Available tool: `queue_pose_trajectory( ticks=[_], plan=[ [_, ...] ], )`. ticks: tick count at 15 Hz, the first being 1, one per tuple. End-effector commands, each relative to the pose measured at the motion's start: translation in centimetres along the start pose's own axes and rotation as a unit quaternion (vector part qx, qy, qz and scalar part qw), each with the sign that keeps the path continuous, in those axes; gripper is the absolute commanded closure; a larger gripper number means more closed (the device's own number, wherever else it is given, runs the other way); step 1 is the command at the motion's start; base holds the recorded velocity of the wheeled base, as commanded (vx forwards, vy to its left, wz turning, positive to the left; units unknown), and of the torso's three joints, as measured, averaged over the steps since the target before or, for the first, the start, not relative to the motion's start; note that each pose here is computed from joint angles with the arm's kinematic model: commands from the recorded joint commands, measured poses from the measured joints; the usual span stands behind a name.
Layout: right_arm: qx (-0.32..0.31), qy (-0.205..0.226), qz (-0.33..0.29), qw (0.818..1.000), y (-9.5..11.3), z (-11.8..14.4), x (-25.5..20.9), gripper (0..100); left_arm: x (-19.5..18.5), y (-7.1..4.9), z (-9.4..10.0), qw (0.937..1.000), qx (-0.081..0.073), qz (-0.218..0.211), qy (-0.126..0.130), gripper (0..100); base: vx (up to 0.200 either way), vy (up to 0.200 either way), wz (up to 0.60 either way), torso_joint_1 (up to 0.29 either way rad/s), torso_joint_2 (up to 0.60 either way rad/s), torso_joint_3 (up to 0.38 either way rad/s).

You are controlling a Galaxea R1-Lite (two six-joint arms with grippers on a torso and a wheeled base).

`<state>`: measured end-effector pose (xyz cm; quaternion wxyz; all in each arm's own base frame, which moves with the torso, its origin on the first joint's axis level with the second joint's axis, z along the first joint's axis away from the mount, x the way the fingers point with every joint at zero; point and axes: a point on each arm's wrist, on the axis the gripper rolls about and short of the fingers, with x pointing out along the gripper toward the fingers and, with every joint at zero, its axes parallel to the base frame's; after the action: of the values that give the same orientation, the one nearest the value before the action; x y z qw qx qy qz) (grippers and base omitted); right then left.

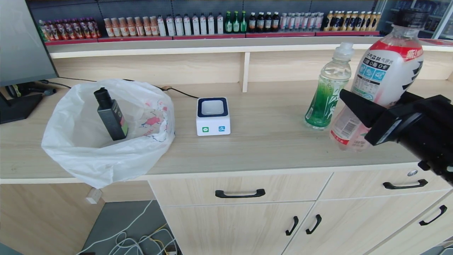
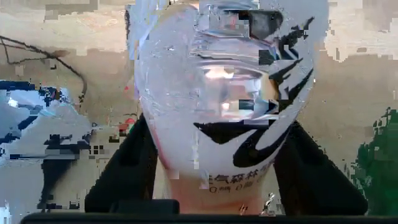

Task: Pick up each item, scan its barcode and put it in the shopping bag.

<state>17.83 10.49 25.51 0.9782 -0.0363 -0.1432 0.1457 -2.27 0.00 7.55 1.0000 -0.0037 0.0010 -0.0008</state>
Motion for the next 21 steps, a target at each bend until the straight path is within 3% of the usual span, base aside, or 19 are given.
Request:
queue_pose_trajectory(
  ticks=[1, 5, 8, 13, 18, 21],
  plan=[
    [0.015, -0.007, 0.016, 1.000, 0.0, 0.2, -0.1, 100, 0.0, 0.0, 0.0, 1.0000, 0.000, 0.000, 0.000, 0, 0.000, 0.000, 0.00, 0.000, 0.00, 0.000],
    [0.060, -0.008, 0.061, 0.996, 0.2, 0.0, -0.5, 100, 0.0, 0.0, 0.0, 1.0000, 0.000, 0.000, 0.000, 0, 0.000, 0.000, 0.00, 0.000, 0.00, 0.000],
    [0.120, -0.012, 0.185, 0.975, 1.7, 0.2, -0.9, 100, 0.0, 0.0, 0.0, 1.0000, 0.000, 0.000, 0.000, 0, 0.000, 0.000, 0.00, 0.000, 0.00, 0.000],
    [0.193, 0.004, 0.261, 0.946, 2.1, -0.3, -1.2, 100, 0.0, 0.0, 0.0, 1.0000, 0.000, 0.000, 0.000, 0, 0.000, 0.000, 0.00, 0.000, 0.00, 0.000],
    [0.229, -0.020, 0.354, 0.907, 3.5, -0.8, 0.4, 100, 0.0, 0.0, 0.0, 1.0000, 0.000, 0.000, 0.000, 0, 0.000, 0.000, 0.00, 0.000, 0.00, 0.000],
    [0.268, -0.036, 0.365, 0.891, 4.1, -0.7, 1.4, 100, 0.0, 0.0, 0.0, 1.0000, 0.000, 0.000, 0.000, 0, 0.000, 0.000, 0.00, 0.000, 0.00, 0.000]
  ],
)
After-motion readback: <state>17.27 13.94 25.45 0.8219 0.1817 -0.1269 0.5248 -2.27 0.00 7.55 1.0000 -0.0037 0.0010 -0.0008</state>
